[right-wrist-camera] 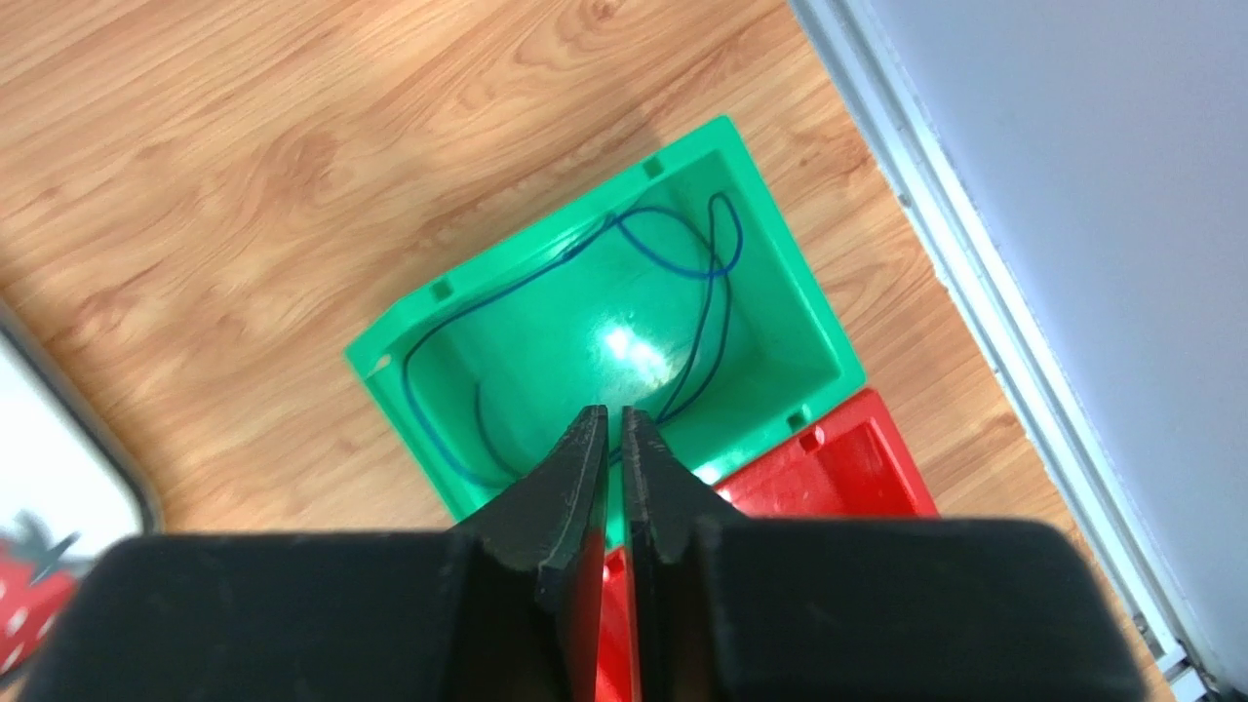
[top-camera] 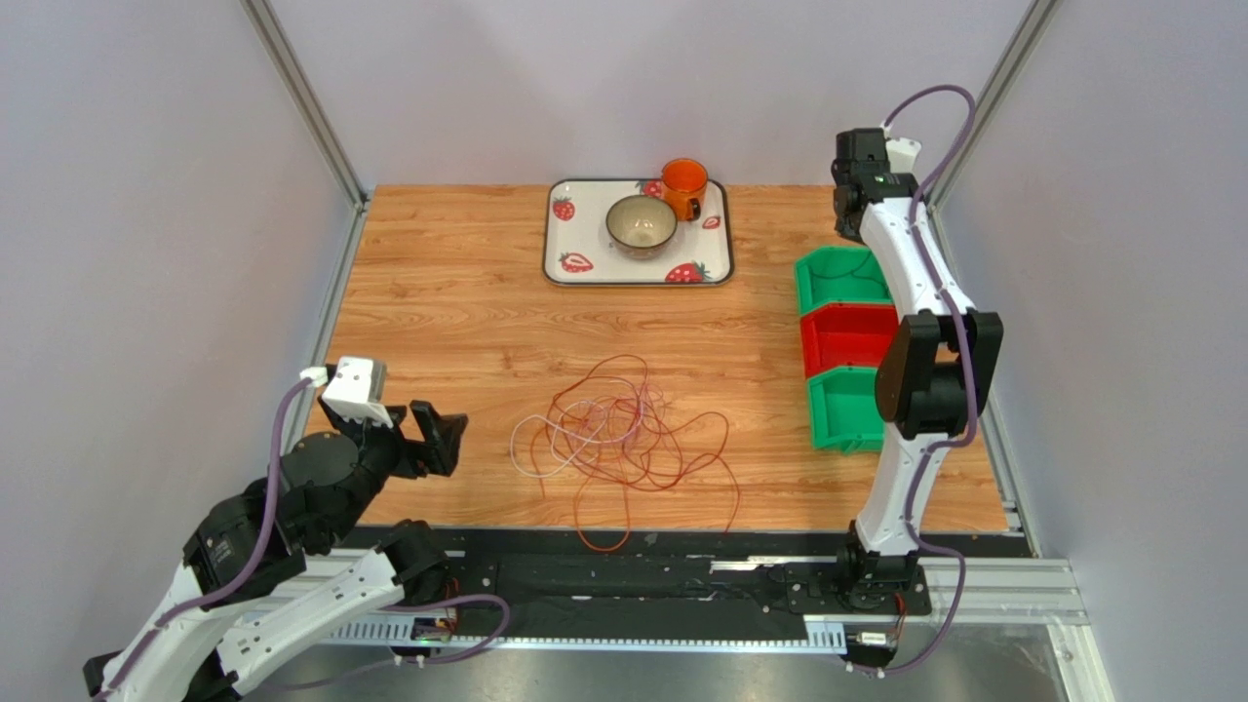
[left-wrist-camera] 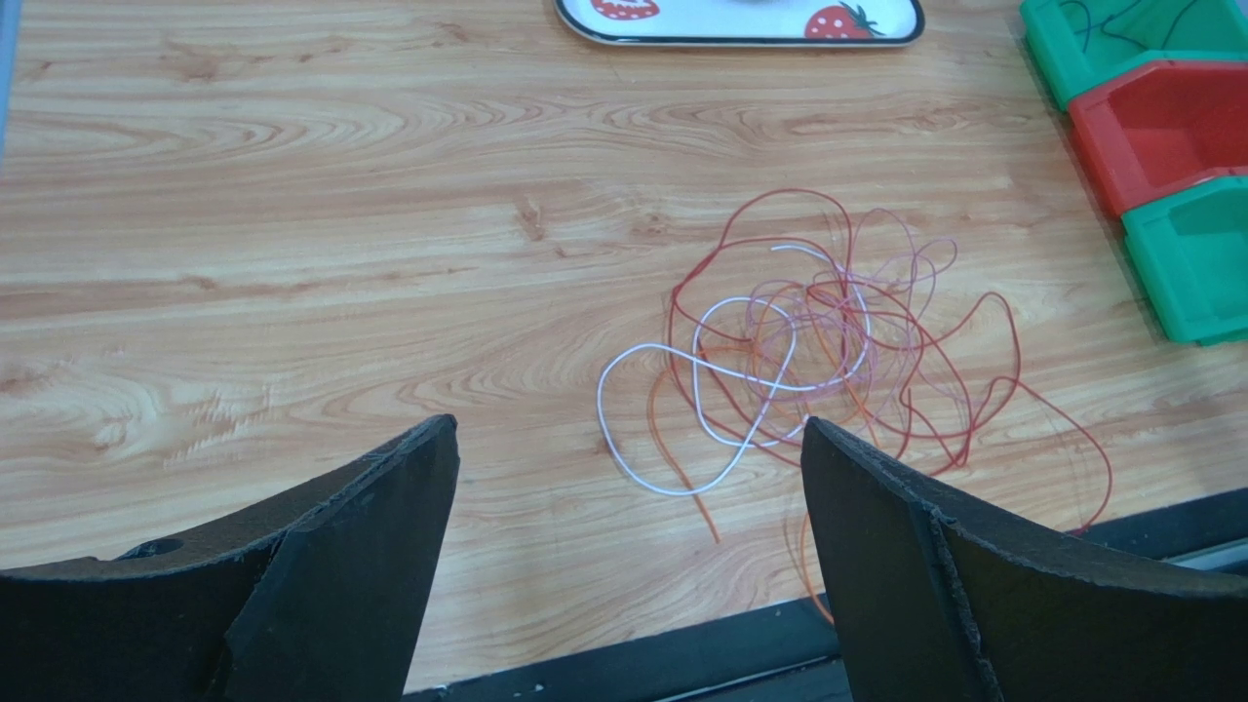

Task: Untangle the cables

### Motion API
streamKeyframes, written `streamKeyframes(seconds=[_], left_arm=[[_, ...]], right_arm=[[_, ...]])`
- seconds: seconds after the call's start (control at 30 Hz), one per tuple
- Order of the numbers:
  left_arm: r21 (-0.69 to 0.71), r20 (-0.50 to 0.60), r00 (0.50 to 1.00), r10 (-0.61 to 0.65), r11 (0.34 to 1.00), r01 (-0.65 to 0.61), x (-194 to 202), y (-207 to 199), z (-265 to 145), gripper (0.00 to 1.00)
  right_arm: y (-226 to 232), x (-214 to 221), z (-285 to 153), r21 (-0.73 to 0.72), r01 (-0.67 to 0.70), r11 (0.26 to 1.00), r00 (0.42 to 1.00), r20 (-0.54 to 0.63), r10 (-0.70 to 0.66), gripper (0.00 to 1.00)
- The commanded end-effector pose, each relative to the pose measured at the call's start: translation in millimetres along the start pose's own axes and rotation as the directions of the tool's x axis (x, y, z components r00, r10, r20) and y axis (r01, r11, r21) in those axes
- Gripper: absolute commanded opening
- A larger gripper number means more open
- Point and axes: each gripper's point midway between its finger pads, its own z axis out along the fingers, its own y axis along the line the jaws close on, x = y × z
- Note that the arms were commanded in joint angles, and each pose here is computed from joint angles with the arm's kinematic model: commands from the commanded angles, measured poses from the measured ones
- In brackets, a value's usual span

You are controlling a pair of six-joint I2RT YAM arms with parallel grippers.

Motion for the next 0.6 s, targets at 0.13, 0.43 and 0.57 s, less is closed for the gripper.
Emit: streamKeyframes(seconds=[0.13,0.43,0.57], left_arm=[[-0.006,0.027,1.0,0.012,1.0,-0.012,-5,0,3,0.95],[0.038,0.01,0.996,0.084,0.996,-0.084,-2,-12,12,0.96],[0.039,-0.029,0.989,0.144,0.989,-0.143,5,-17,22,0.96]], right_arm=[[24,4,-80,-0.263,-0.039,0.964,0.999,0.021,0.047,0.16],[86,79,-152,-0.586,-0.003,0.81,1.0,-0.009,-0.003,0.22],[112,128,-179,-0.695,0.059,0.717,0.995,-0.016,-0.097,0.26]])
